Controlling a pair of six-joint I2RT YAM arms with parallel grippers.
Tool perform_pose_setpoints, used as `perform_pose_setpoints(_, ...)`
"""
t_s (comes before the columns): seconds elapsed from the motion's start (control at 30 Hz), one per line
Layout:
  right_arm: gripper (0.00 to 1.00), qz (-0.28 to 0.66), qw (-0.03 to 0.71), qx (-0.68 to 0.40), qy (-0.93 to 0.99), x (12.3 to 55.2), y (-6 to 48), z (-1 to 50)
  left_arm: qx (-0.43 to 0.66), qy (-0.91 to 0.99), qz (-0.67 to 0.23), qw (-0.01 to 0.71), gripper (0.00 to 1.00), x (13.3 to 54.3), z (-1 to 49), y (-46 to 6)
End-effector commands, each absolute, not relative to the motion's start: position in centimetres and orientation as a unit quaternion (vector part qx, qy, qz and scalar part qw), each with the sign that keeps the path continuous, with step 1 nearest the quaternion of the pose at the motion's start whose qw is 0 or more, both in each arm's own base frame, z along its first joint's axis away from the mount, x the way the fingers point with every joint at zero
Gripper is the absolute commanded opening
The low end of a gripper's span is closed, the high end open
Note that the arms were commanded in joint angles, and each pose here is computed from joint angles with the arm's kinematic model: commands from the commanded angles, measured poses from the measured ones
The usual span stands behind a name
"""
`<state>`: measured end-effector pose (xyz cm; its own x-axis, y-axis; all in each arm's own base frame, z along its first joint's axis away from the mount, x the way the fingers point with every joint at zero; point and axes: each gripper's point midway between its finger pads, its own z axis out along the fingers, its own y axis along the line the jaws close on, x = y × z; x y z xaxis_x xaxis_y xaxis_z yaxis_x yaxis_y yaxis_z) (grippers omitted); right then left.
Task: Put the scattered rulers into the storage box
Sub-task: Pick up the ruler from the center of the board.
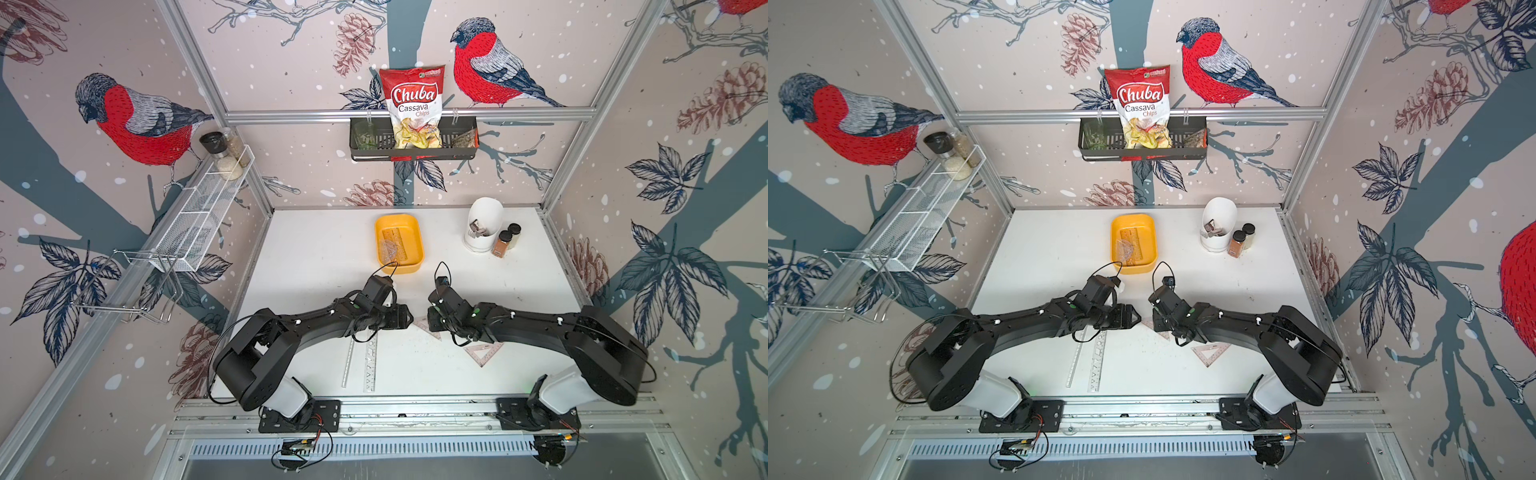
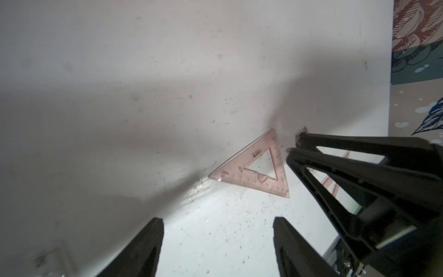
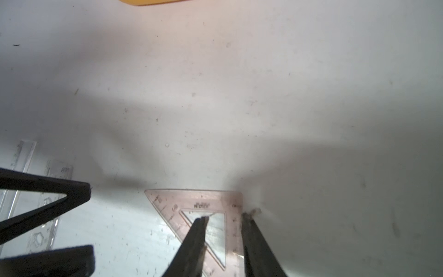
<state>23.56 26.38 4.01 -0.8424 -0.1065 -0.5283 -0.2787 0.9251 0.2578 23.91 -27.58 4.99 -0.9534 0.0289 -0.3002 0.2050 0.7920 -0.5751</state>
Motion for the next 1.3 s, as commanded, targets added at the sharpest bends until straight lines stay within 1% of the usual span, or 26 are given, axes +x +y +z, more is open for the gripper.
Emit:
perform_pose_setpoints(0.0, 0.27, 0.249, 0.265, -0.11, 0.925, 23.4, 28.1, 5.4, 0.07, 0.923, -0.35, 0.144, 0.76, 24.4, 6.1, -28.9)
perform_pose_setpoints(0.17, 0.23, 0.266, 0.262, -0.109, 0.921, 22.9, 27.3, 4.9, 0.064, 0.927, -0.344, 0.138, 0.78, 24.6, 5.4, -28.8)
perform_pose_setpoints(0.33, 0.22, 0.267, 0.253, -0.105, 0.924, 22.5, 26.3, 3.6, 0.064, 0.931, -0.334, 0.132, 0.81, 24.7, 4.6, -28.7)
perform_pose_setpoints(0.6, 0.22, 0.272, 0.25, -0.101, 0.924, 22.1, 25.8, 3.1, 0.061, 0.93, -0.345, 0.114, 0.83, 24.4, 3.7, -29.3)
perform_pose_setpoints(0.9, 0.22, 0.289, 0.261, -0.102, 0.915, 22.3, 26.2, 3.9, 0.056, 0.931, -0.345, 0.106, 0.83, 23.8, 3.3, -28.9)
perform_pose_setpoints(1.27, 0.21, 0.294, 0.246, -0.104, 0.918, 21.7, 26.3, 2.3, 0.058, 0.933, -0.344, 0.091, 0.83, 22.6, 2.8, -28.9)
